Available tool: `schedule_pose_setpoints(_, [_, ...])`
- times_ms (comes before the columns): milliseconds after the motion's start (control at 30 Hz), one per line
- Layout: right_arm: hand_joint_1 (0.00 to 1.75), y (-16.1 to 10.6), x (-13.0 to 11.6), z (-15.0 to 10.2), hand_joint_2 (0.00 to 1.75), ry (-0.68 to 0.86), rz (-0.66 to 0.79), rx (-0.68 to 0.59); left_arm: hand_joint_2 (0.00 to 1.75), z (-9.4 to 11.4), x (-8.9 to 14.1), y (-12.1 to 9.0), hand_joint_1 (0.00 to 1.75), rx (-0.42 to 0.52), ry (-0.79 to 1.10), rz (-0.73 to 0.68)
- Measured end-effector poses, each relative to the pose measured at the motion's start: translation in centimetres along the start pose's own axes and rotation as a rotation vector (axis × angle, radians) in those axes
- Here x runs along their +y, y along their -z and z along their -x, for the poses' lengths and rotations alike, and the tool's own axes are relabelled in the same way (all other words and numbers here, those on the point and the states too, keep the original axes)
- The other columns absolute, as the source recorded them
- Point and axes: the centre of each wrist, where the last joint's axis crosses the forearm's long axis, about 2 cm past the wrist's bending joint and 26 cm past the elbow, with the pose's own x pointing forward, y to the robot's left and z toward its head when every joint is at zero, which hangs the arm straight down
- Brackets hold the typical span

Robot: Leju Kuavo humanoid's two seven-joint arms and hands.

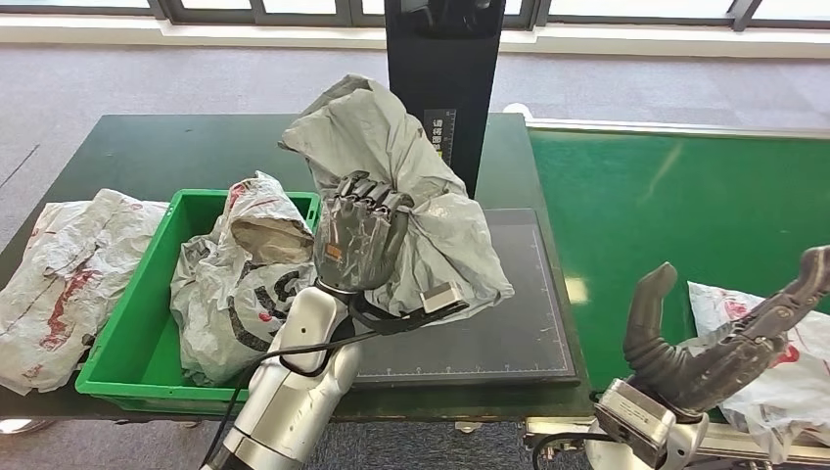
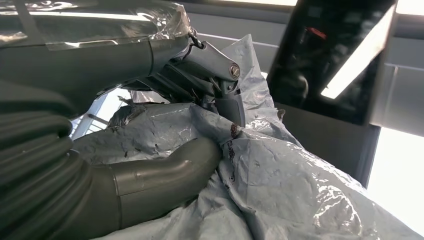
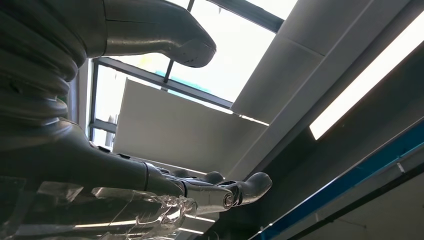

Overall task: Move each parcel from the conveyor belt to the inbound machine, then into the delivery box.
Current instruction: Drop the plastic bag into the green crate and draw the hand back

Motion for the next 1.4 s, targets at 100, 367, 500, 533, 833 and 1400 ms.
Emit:
schedule_pose_setpoints(100, [0.0,0.0,-0.2,0.0,1.75,-0.004,0.002,0.001,1.75,1.0,0.8,0.1,1.75,0.034,0.02,-0.034])
schedule_pose_setpoints(367, [0.0,-0.4,-1.0,-0.2,1.75,-0.022,0.005,0.006,1.75,7.7,2.8,-1.9,1.75,0.231,0.105,-0.087])
schedule_pose_setpoints(500, [0.0,-0.5,-1.4,-0.3,1.75,-0.027,0.008,0.008,1.75,11.7,3.5,-3.4,1.75,0.359,0.169,-0.09])
schedule_pose_setpoints(533, [0.0,-0.5,-1.4,-0.3,1.75,-0.028,0.009,0.008,1.75,12.7,3.7,-3.8,1.75,0.391,0.183,-0.09])
schedule_pose_setpoints(833, [0.0,-0.5,-1.6,-0.4,1.75,-0.03,0.013,0.005,1.75,17.3,4.7,-7.7,1.75,0.612,0.251,-0.08])
schedule_pose_setpoints(1400, [0.0,-0.6,-1.6,-0.4,1.75,-0.029,0.012,0.009,1.75,18.3,5.1,-9.4,0.0,0.725,0.263,-0.089])
